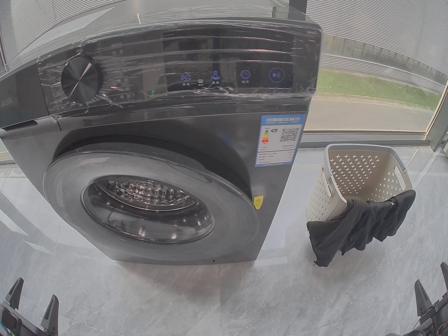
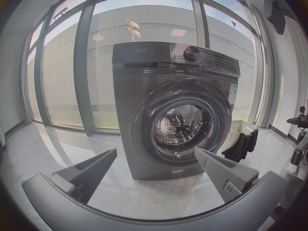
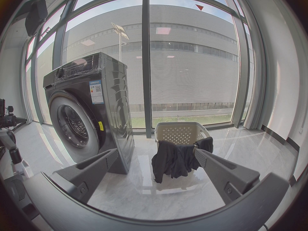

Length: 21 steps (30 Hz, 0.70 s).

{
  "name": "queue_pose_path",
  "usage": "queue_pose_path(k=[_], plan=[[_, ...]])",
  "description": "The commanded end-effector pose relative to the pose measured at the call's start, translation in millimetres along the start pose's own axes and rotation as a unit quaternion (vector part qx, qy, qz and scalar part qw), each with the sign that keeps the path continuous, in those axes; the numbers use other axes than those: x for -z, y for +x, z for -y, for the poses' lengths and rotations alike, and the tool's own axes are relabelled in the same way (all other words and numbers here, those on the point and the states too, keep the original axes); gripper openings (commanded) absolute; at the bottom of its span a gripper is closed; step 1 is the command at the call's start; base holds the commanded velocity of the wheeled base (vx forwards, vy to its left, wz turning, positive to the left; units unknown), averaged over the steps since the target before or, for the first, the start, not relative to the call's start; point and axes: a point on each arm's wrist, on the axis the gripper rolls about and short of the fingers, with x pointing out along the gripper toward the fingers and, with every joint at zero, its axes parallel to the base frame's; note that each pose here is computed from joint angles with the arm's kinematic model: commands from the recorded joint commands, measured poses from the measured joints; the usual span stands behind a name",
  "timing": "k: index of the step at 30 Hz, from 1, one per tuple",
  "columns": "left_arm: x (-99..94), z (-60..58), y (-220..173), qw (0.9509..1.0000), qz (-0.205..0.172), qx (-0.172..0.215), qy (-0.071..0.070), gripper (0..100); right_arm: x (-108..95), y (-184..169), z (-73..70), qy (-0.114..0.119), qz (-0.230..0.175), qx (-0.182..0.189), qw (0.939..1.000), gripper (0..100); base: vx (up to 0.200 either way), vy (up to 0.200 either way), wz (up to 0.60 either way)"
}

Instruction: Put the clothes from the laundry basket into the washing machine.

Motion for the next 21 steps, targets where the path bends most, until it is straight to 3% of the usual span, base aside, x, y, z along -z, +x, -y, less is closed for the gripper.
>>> queue_pose_path(k=[1,8,21], plan=[[4.9,-0.1,-0.1,1.0,0.0,0.0,-0.001,100,5.2,0.0,0.0,0.0,-0.001,-0.001,1.0,100,0.0,0.2,0.0],[4.7,-0.1,0.0,1.0,0.0,0.0,-0.001,100,5.2,0.0,-0.1,-0.001,-0.001,0.0,1.0,100,0.0,0.2,0.0],[4.7,-0.1,-0.1,1.0,0.001,0.0,-0.001,100,5.2,0.0,0.0,-0.001,-0.001,-0.001,1.0,100,0.0,0.0,0.0]])
